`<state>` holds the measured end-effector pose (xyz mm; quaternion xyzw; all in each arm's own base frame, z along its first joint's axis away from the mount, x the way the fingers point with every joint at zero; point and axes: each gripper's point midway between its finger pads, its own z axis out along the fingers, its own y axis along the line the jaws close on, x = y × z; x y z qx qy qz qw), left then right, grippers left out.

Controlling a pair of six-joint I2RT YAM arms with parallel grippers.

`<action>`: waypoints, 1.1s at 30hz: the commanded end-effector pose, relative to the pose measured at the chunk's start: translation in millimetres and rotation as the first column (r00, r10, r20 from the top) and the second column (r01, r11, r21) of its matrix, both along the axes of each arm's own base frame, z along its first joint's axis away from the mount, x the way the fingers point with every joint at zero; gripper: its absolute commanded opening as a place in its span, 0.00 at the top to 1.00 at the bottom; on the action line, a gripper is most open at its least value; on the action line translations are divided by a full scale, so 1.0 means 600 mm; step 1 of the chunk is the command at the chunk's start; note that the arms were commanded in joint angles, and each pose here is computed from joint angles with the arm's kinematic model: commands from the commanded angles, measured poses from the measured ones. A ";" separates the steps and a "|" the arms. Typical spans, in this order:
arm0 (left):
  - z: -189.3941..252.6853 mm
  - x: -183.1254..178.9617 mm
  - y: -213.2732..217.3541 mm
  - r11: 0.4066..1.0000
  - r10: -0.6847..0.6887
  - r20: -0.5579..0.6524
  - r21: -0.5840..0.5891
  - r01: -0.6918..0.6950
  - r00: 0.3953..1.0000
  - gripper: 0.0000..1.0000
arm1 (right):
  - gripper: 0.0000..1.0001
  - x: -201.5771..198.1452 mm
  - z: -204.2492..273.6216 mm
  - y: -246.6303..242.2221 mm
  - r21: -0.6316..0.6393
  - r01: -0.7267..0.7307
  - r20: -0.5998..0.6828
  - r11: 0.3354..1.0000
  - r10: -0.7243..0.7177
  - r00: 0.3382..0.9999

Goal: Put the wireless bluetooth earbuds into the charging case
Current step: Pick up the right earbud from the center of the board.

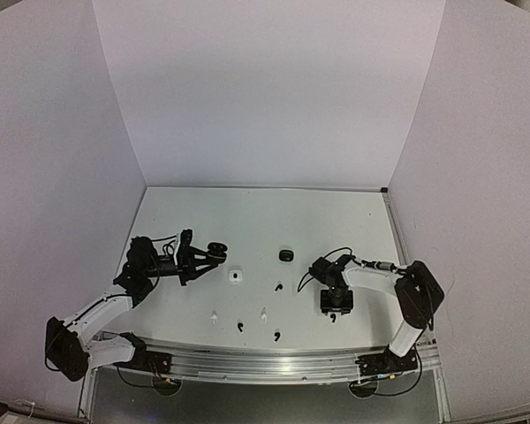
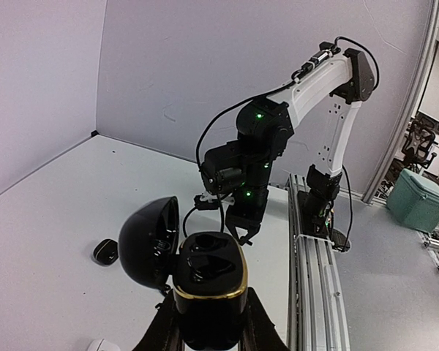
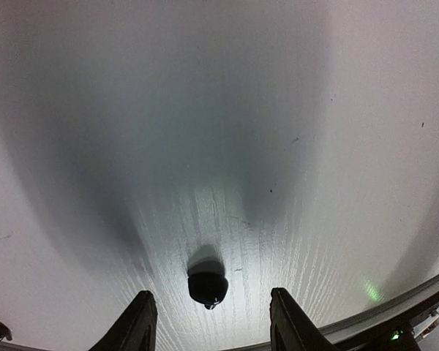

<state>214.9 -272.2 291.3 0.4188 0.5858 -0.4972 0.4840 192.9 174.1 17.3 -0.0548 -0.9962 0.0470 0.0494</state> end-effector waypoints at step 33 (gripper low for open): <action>0.015 0.001 -0.006 1.000 -0.015 0.048 0.012 0.014 0.999 1.00 | 0.98 -0.004 -0.033 0.011 0.052 -0.019 -0.040 0.998 0.021 0.999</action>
